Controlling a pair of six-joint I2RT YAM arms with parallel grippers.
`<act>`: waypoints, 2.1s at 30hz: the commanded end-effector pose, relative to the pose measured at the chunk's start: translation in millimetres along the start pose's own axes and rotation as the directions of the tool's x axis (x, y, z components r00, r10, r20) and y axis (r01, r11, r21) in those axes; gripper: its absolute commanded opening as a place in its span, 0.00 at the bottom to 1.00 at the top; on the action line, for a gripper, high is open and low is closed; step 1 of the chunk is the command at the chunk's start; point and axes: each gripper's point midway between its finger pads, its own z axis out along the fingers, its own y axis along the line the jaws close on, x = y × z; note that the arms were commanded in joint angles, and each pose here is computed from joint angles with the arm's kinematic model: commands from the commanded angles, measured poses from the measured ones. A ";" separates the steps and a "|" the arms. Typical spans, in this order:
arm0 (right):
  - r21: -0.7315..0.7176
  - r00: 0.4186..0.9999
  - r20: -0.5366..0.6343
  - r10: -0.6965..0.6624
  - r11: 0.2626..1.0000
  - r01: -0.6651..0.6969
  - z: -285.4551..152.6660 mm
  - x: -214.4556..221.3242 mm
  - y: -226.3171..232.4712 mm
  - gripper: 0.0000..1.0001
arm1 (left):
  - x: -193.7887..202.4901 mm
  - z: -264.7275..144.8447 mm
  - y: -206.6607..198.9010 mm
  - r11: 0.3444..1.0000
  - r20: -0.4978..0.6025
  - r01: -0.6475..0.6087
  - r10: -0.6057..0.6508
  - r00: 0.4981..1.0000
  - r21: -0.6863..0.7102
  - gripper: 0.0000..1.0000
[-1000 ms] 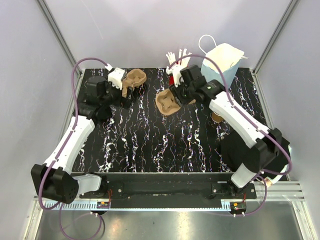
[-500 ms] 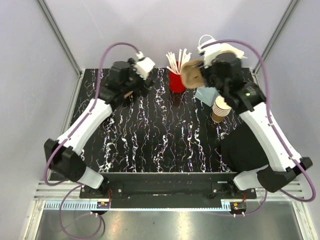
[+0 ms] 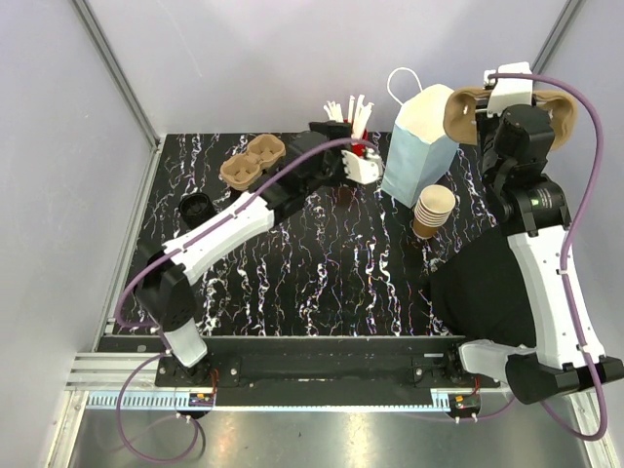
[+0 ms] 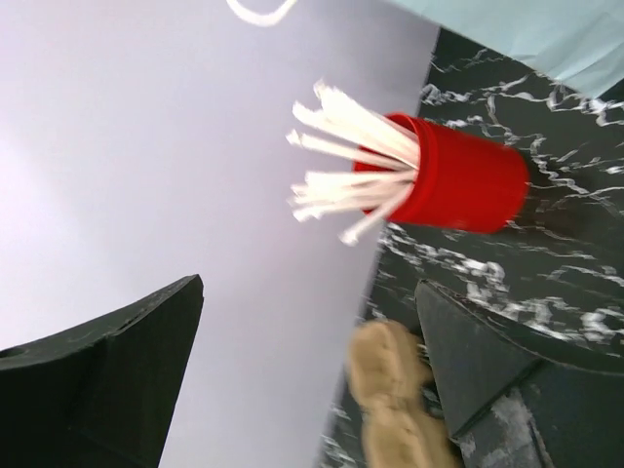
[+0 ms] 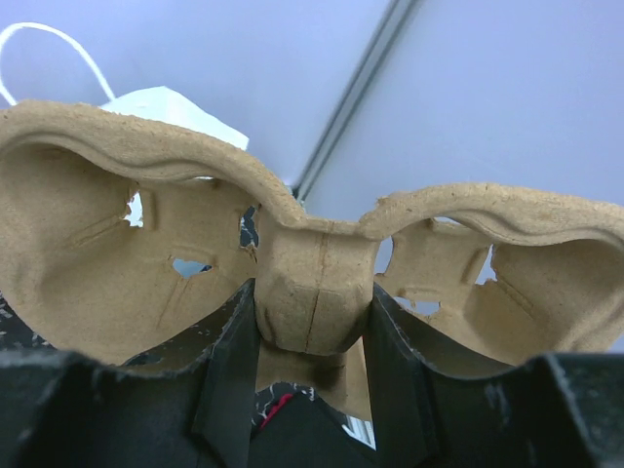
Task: Pack the takeout coffee
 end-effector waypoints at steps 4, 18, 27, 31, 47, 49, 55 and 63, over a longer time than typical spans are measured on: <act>0.176 0.998 0.042 0.051 0.983 -0.058 15.6 -7.8 -35.4 0.45 | -74.8 19.4 43.8 0.913 0.205 -0.358 0.394 0.896 -0.194 0.99; 0.152 0.993 0.021 -0.115 0.982 0.111 107.1 -33.9 0.7 0.44 | -19.5 20.2 18.2 0.990 0.010 -0.083 0.085 0.996 -0.114 0.99; 0.051 0.966 -0.040 -0.257 0.965 0.258 159.1 -34.9 38.6 0.43 | 42.7 -62.6 13.9 0.947 -0.143 0.315 -0.321 0.936 -0.063 0.99; -0.027 0.921 -0.060 -0.386 0.923 0.385 168.2 -26.3 69.5 0.43 | 80.3 -90.2 20.2 0.909 -0.176 0.398 -0.415 0.893 -0.121 0.99; -0.149 0.733 -0.173 -0.657 0.754 0.640 185.8 25.2 113.9 0.43 | 128.3 -167.6 21.4 0.802 -0.187 0.547 -0.591 0.785 -0.238 0.99; -0.169 0.724 -0.175 -0.668 0.744 0.646 184.1 29.0 115.9 0.43 | 128.8 -172.4 21.3 0.797 -0.186 0.554 -0.599 0.779 -0.241 0.99; -0.268 0.679 -0.183 -0.711 0.701 0.661 169.1 46.8 128.2 0.43 | 129.1 -179.9 21.8 0.788 -0.183 0.563 -0.609 0.772 -0.248 0.99; -0.379 0.635 -0.199 -0.746 0.657 0.652 149.8 65.9 136.3 0.43 | 127.6 -183.3 21.9 0.782 -0.179 0.574 -0.618 0.765 -0.244 0.99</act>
